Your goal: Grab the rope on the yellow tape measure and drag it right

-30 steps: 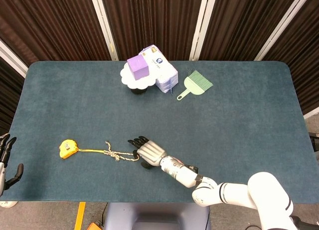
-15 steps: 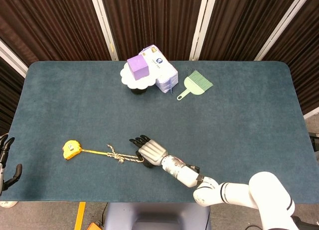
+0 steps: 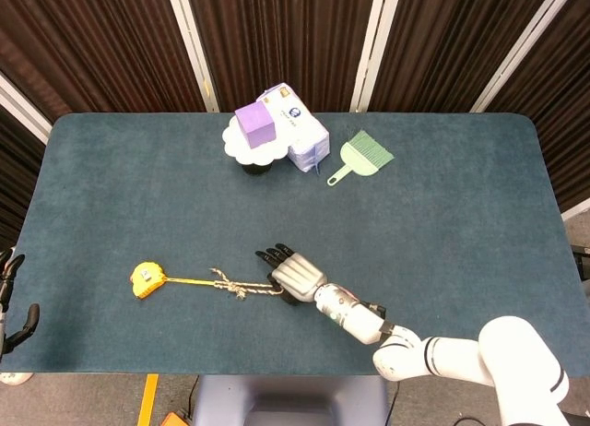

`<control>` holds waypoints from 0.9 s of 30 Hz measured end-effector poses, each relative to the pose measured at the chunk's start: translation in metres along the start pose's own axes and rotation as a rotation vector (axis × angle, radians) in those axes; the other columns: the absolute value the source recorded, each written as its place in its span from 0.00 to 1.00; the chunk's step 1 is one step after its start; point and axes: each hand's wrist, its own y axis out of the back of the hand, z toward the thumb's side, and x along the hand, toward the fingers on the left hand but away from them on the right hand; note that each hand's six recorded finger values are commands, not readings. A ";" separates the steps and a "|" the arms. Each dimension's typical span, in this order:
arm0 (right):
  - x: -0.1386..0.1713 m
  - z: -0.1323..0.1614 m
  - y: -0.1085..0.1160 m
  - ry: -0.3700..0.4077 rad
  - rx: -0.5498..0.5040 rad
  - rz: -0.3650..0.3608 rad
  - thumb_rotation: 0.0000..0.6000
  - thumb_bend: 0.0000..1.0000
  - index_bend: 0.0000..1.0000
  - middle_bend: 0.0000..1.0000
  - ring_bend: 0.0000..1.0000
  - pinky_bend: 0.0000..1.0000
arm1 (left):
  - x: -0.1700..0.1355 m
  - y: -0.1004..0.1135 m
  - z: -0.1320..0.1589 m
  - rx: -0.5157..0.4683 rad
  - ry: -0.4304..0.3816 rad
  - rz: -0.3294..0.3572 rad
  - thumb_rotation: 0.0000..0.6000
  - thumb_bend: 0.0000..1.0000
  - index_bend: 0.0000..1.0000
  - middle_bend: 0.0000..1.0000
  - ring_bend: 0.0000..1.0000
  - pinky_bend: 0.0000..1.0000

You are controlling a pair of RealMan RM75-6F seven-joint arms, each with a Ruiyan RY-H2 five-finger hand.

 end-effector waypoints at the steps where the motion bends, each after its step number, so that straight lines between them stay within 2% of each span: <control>1: 0.002 -0.003 0.001 -0.006 0.003 -0.001 1.00 0.51 0.69 0.08 0.07 0.00 | 0.000 -0.001 0.000 0.001 0.000 -0.002 1.00 0.47 0.03 0.00 0.00 0.07; 8: 0.026 -0.037 0.012 -0.072 0.022 -0.029 1.00 0.51 0.70 0.08 0.07 0.00 | 0.002 -0.006 0.002 0.013 -0.001 -0.022 1.00 0.47 0.03 0.00 0.00 0.07; 14: 0.058 -0.064 0.026 -0.124 0.050 -0.064 1.00 0.52 0.70 0.08 0.07 0.00 | 0.005 -0.013 0.006 0.030 -0.009 -0.043 1.00 0.47 0.03 0.00 0.00 0.07; 21: 0.109 -0.094 0.041 -0.191 0.093 -0.097 1.00 0.52 0.71 0.08 0.07 0.00 | 0.010 -0.021 0.011 0.040 -0.024 -0.057 1.00 0.47 0.03 0.00 0.00 0.07; 27: 0.157 -0.116 0.038 -0.249 0.125 -0.086 1.00 0.52 0.71 0.08 0.07 0.00 | 0.017 -0.030 0.012 0.048 -0.023 -0.079 1.00 0.47 0.03 0.00 0.00 0.07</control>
